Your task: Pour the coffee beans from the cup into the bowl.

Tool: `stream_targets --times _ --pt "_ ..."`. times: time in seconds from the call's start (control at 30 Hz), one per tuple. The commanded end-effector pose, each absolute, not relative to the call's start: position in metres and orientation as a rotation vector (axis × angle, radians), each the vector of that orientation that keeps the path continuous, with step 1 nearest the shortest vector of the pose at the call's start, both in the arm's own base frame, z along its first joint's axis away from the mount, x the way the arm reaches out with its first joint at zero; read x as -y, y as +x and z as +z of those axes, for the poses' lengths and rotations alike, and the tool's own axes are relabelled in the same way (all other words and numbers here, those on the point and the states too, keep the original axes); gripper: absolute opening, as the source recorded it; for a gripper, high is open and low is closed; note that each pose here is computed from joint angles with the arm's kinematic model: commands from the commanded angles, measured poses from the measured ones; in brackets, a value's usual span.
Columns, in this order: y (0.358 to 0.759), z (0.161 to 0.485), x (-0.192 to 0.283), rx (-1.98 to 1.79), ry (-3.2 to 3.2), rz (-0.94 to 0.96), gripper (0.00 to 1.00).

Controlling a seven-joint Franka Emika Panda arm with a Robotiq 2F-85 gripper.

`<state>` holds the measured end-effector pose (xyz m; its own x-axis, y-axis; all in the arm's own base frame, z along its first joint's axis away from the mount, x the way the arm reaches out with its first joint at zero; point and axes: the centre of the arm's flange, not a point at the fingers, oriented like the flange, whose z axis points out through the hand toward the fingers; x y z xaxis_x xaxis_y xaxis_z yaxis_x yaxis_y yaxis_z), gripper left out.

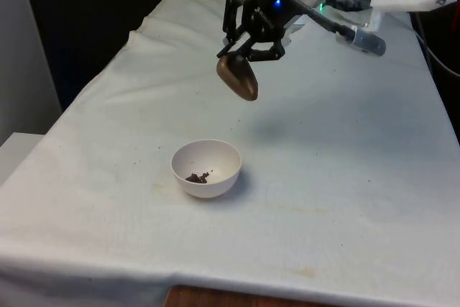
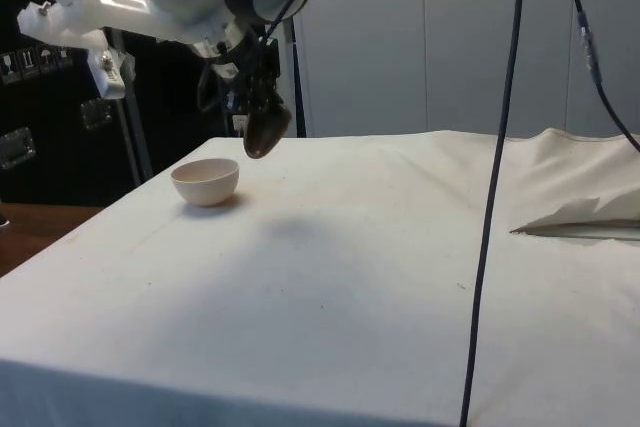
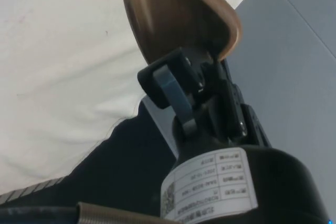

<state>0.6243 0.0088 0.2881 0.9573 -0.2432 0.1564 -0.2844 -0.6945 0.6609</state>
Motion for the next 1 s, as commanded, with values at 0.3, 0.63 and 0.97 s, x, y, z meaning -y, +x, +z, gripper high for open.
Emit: stream_targets --times 0.3,0.63,0.97 --pt "0.618 0.277 -0.003 0.326 2.430 0.083 0.02" --pt "0.605 0.265 0.009 0.282 2.452 0.080 0.02" --pt "0.595 0.253 0.012 0.229 2.491 0.083 0.02"
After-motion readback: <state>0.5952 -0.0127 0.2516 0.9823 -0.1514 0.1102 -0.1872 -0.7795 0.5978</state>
